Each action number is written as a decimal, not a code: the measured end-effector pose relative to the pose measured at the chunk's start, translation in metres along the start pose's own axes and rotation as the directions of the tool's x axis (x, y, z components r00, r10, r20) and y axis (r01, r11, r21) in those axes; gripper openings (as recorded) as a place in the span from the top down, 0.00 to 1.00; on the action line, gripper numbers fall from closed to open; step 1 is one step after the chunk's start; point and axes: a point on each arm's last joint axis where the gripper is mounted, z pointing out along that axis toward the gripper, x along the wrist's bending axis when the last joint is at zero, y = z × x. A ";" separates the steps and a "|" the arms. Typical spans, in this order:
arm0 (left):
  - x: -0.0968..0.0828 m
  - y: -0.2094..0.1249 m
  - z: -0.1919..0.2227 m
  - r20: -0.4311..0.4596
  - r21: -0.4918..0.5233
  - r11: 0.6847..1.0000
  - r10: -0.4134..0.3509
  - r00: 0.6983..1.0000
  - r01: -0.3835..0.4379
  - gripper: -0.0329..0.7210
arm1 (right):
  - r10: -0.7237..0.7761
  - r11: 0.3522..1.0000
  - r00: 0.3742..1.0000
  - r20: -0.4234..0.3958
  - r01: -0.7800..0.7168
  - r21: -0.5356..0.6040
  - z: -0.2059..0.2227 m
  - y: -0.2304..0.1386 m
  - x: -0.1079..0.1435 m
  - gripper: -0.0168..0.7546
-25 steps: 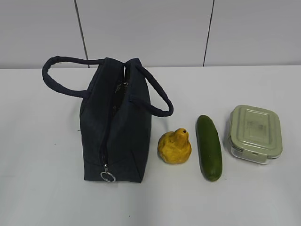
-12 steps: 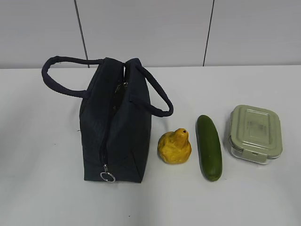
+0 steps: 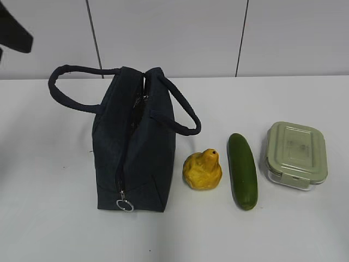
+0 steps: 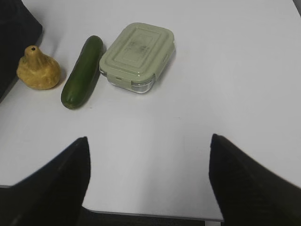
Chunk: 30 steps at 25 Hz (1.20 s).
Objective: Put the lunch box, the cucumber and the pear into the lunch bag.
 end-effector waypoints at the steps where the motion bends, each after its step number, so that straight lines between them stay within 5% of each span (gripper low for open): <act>1: -0.003 0.007 0.007 0.008 0.018 1.000 0.012 1.000 -0.012 0.38 | 0.000 1.000 1.000 0.000 0.000 0.000 0.000 0.000 0.000 0.22; 12: -0.017 0.057 0.092 0.035 0.182 0.980 0.080 0.996 -0.085 0.38 | 0.000 1.000 1.000 0.000 0.000 0.000 0.000 0.000 0.000 0.22; 30: -0.005 0.054 0.171 0.039 0.324 0.945 0.029 0.999 -0.040 0.38 | 0.000 1.000 1.000 0.000 0.000 0.002 0.000 0.000 0.000 0.22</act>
